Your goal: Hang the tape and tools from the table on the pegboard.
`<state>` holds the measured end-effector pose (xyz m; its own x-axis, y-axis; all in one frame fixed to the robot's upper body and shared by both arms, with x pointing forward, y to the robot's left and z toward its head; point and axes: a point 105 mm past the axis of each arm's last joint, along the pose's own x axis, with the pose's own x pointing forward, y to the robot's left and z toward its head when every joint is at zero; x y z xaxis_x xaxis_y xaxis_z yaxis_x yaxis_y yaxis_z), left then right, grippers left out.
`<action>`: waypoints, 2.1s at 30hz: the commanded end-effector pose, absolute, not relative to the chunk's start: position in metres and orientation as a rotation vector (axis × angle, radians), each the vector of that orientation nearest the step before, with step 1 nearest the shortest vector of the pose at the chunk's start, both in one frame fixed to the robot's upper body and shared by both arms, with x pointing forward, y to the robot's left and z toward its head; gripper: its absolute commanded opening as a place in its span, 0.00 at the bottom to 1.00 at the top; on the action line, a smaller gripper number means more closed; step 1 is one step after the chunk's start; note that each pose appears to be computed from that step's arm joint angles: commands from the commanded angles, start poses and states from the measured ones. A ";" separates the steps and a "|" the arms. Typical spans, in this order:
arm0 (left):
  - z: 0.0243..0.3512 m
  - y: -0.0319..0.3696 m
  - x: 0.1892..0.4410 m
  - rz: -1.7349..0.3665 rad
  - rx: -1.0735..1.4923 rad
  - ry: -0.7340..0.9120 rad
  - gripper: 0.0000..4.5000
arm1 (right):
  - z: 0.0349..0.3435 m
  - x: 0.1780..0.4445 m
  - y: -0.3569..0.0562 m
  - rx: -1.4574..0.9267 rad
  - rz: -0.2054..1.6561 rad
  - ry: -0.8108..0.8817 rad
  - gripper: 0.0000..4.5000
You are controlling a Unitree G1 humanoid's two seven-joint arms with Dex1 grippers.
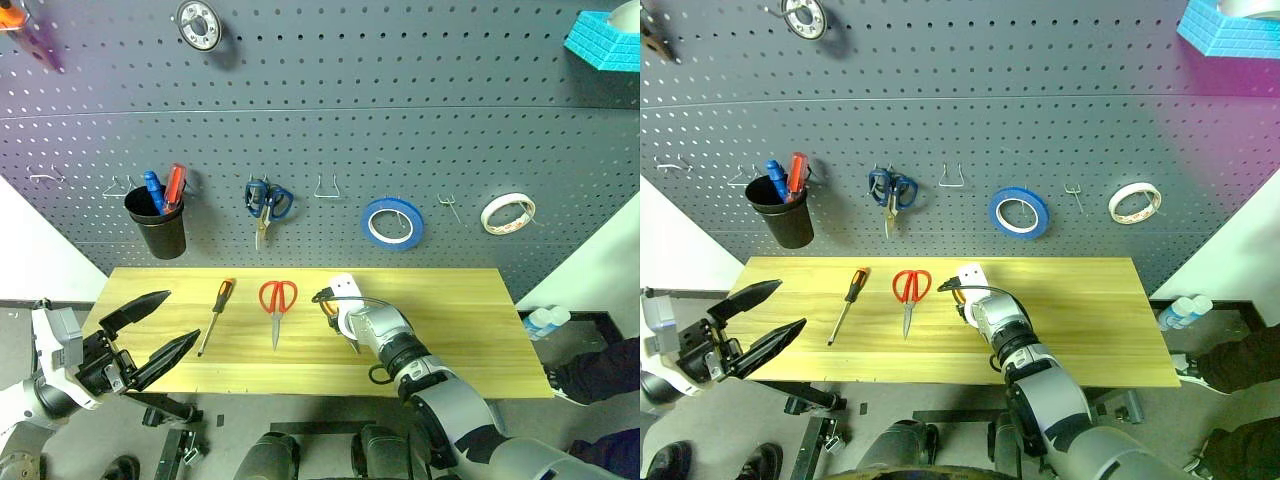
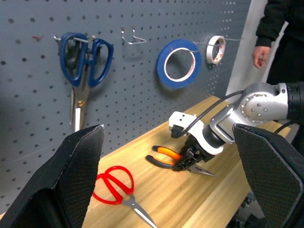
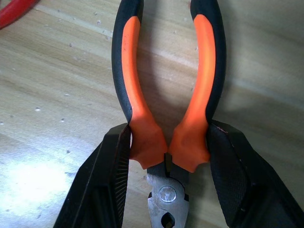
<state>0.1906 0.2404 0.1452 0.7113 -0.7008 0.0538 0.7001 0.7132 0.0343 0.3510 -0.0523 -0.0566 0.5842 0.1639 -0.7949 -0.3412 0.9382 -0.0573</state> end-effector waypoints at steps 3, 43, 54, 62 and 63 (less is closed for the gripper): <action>0.153 0.235 0.191 -0.798 0.021 -0.090 1.00 | -0.054 0.357 -0.061 -0.184 0.265 0.881 0.45; 0.147 0.240 0.223 -0.825 -0.033 -0.153 1.00 | 0.067 0.300 -0.071 0.235 1.022 0.178 0.45; 0.145 0.238 0.227 -0.837 -0.032 -0.151 1.00 | 0.110 0.306 -0.069 0.231 1.020 -0.048 0.45; 0.145 0.238 0.232 -0.840 -0.030 -0.159 1.00 | 0.157 0.314 -0.060 0.244 1.023 -0.198 0.45; 0.145 0.237 0.232 -0.841 -0.030 -0.160 1.00 | 0.161 0.314 -0.059 0.249 1.026 -0.208 0.45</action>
<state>0.2308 0.2389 0.1375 0.6665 -0.7333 0.1339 0.7404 0.6721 -0.0046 0.3168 -0.0618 0.1387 0.5286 0.8220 0.2118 -0.8488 0.5095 0.1410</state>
